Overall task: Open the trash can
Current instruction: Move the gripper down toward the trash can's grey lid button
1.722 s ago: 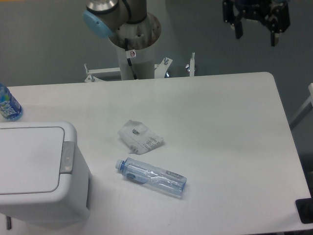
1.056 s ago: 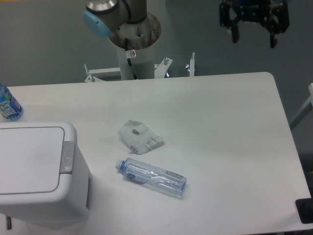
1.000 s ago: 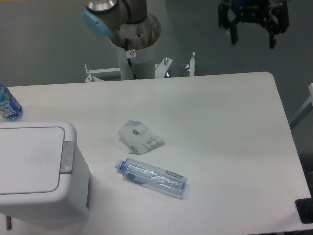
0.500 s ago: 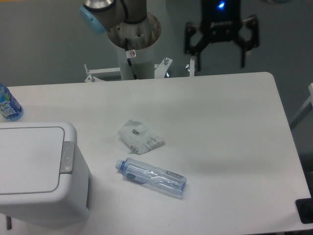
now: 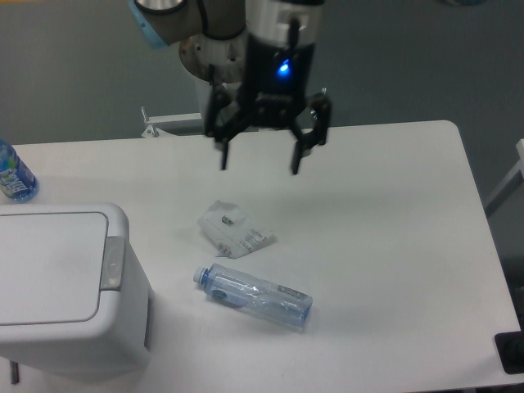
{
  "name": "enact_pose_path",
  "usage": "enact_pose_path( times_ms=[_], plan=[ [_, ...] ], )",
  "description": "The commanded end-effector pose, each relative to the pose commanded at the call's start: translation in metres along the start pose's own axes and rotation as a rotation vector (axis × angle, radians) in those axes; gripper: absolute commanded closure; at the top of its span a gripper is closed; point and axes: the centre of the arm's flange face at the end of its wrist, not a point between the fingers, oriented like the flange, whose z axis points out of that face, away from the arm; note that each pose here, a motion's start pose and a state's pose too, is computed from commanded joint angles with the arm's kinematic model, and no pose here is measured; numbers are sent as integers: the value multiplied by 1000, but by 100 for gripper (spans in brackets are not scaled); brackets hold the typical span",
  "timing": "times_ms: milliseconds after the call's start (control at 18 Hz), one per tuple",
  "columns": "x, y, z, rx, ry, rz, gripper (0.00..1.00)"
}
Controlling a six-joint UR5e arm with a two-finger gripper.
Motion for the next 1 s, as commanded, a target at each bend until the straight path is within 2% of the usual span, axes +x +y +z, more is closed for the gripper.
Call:
enact_pose_path(
  times_ms=[167, 389, 1000],
  plan=[
    [25, -8, 36, 18, 45, -36, 0],
    [29, -13, 52, 31, 92, -86, 0],
    [38, -12, 91, -24, 113, -91, 0]
  ],
)
